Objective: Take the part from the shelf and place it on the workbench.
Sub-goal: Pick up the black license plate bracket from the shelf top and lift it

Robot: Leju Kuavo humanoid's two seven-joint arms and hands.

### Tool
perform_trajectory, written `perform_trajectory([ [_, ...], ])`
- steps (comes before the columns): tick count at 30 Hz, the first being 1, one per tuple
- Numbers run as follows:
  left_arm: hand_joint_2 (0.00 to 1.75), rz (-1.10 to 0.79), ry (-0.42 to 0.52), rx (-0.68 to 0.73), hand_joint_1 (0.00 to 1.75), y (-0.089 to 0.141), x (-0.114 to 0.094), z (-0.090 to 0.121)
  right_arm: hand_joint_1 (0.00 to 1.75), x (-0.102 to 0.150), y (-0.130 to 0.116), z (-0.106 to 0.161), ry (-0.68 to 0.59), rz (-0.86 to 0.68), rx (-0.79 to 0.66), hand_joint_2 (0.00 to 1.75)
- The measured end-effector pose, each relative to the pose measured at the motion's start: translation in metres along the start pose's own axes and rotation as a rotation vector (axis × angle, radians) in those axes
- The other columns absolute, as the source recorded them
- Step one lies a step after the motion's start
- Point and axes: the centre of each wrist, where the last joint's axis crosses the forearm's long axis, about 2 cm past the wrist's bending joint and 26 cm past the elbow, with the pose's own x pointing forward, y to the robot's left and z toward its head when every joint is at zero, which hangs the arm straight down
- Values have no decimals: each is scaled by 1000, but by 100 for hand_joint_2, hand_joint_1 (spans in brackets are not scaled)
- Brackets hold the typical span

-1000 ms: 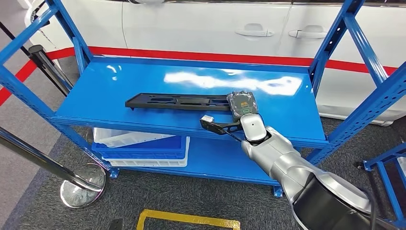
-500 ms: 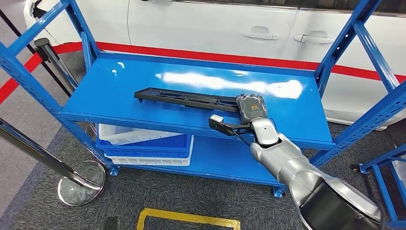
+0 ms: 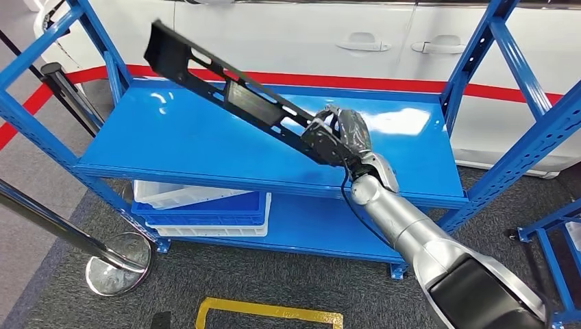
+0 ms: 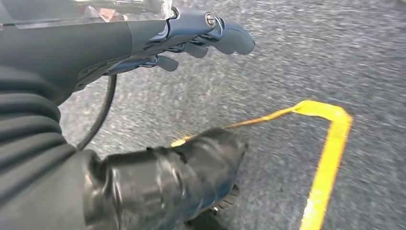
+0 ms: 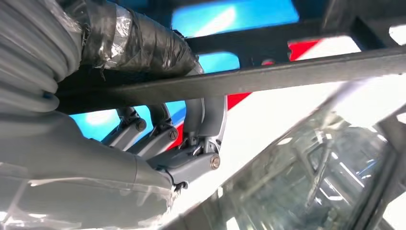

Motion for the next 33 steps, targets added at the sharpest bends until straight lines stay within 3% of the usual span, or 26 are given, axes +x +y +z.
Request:
perform_trajectory([
  [6,175,7,10,-12,0,1,-1,-1,175,39,-13,0,-100,-365,-46,175],
  [15,175,-10,27,-5,0,2,-1,-1,175,73,-30,27,-329,-692,-31,175],
  [26,175,-4,10,15,0,5,0,-2,175,110,-34,75,-596,-884,-1,175],
  [33,175,-8,24,6,0,5,1,-3,175,121,-32,105,-723,-891,44,175],
])
